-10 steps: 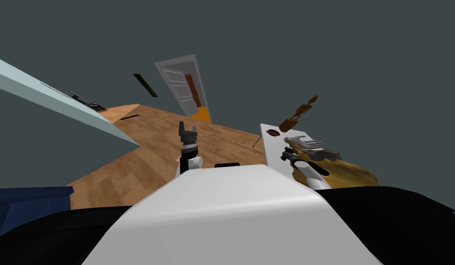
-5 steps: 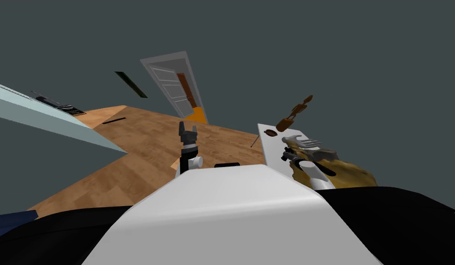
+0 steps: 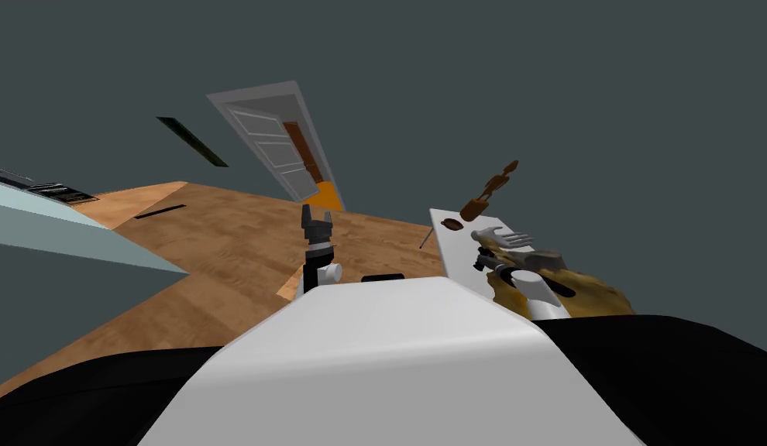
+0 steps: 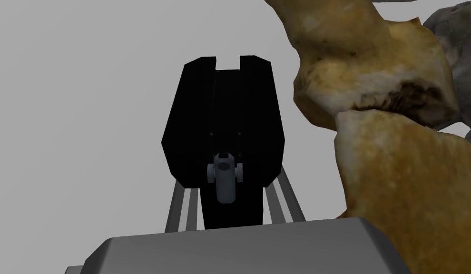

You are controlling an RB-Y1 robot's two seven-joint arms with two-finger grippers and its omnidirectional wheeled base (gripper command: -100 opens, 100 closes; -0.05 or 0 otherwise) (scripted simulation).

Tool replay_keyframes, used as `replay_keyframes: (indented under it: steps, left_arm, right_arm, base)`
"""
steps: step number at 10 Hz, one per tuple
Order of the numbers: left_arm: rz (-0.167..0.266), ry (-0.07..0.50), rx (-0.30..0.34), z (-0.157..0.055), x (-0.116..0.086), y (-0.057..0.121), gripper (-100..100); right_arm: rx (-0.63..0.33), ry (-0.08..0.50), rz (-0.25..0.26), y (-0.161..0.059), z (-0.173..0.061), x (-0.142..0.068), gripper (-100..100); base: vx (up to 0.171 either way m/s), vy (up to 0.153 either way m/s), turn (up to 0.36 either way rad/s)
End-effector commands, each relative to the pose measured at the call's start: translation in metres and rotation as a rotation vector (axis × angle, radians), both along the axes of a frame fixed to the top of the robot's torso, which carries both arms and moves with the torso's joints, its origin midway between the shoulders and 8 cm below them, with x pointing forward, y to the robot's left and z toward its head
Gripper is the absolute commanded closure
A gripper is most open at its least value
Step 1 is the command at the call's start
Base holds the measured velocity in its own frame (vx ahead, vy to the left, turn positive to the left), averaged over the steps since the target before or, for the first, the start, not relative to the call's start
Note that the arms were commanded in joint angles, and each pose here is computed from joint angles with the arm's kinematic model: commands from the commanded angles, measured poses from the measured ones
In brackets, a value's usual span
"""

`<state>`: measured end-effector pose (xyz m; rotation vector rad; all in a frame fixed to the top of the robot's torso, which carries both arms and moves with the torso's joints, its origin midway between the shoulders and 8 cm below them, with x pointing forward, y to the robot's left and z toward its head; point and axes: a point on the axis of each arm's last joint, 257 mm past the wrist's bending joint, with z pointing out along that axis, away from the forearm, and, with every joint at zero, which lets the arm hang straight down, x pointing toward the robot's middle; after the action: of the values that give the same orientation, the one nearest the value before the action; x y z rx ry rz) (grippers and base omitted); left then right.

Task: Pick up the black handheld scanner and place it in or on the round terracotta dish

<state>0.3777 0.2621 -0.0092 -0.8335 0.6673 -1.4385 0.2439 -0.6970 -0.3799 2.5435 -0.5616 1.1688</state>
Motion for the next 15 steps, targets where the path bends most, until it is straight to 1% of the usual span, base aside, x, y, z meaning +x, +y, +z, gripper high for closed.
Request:
replay_keyframes:
  steps: [1, 2, 3, 4, 5, 6, 7, 8, 9, 10, 11, 12, 13, 14, 15]
  left_arm:
    - [0.000, 0.000, 0.000, 0.000, 0.000, 0.000, 0]
    - [0.000, 0.000, 0.000, 0.000, 0.000, 0.000, 0]
    - [0.000, 0.000, 0.000, 0.000, 0.000, 0.000, 0]
    - [0.000, 0.000, 0.000, 0.000, 0.000, 0.000, 0]
    - [0.000, 0.000, 0.000, 0.000, 0.000, 0.000, 0]
    - [0.000, 0.000, 0.000, 0.000, 0.000, 0.000, 0]
    - [0.000, 0.000, 0.000, 0.000, 0.000, 0.000, 0]
    - [0.000, 0.000, 0.000, 0.000, 0.000, 0.000, 0]
    - [0.000, 0.000, 0.000, 0.000, 0.000, 0.000, 0]
    - [0.000, 0.000, 0.000, 0.000, 0.000, 0.000, 0]
    - [0.000, 0.000, 0.000, 0.000, 0.000, 0.000, 0]
    - [0.000, 0.000, 0.000, 0.000, 0.000, 0.000, 0]
    - [0.000, 0.000, 0.000, 0.000, 0.000, 0.000, 0]
    - [0.000, 0.000, 0.000, 0.000, 0.000, 0.000, 0]
    - [0.000, 0.000, 0.000, 0.000, 0.000, 0.000, 0]
  right_arm:
    - [0.008, -0.007, 0.027, 0.001, 0.006, 0.004, 100]
    - [0.027, 0.004, 0.043, 0.007, 0.002, 0.004, 100]
    - [0.018, -0.014, 0.060, 0.004, 0.012, 0.008, 100]
    - [0.038, -0.003, 0.077, 0.011, 0.008, 0.008, 100]
    - [0.047, 0.001, 0.084, 0.013, 0.006, 0.008, 100]
    - [0.044, -0.017, 0.109, 0.014, 0.015, 0.012, 100]
    - [0.063, -0.008, 0.125, 0.020, 0.011, 0.012, 100]
    - [0.057, -0.033, 0.145, 0.019, 0.021, 0.017, 100]
    - [0.075, -0.022, 0.167, 0.026, 0.018, 0.017, 100]
    - [0.084, -0.018, 0.175, 0.029, 0.016, 0.017, 100]
    - [0.078, -0.042, 0.204, 0.031, 0.025, 0.022, 100]
    - [0.098, -0.035, 0.222, 0.038, 0.022, 0.022, 100]
    - [0.089, -0.065, 0.245, 0.039, 0.031, 0.027, 100]
    - [0.106, -0.056, 0.268, 0.046, 0.029, 0.027, 100]
    - [0.113, -0.054, 0.275, 0.049, 0.028, 0.027, 100]
  base:
    - [0.118, -0.035, -0.181]
    - [0.133, -0.035, -0.142]
    - [0.180, -0.050, -0.216]
    - [0.163, -0.038, -0.131]
    - [0.070, -0.008, -0.001]
    - [0.122, -0.029, -0.179]
    - [0.142, -0.026, -0.133]
    - [0.182, -0.049, -0.240]
    - [0.168, -0.043, -0.123]
    - [0.074, -0.005, 0.037]
    - [0.132, -0.012, -0.207]
    - [0.138, -0.006, -0.144]
    - [0.199, -0.022, -0.209]
    - [0.181, -0.028, -0.106]
    - [0.068, -0.013, 0.026]
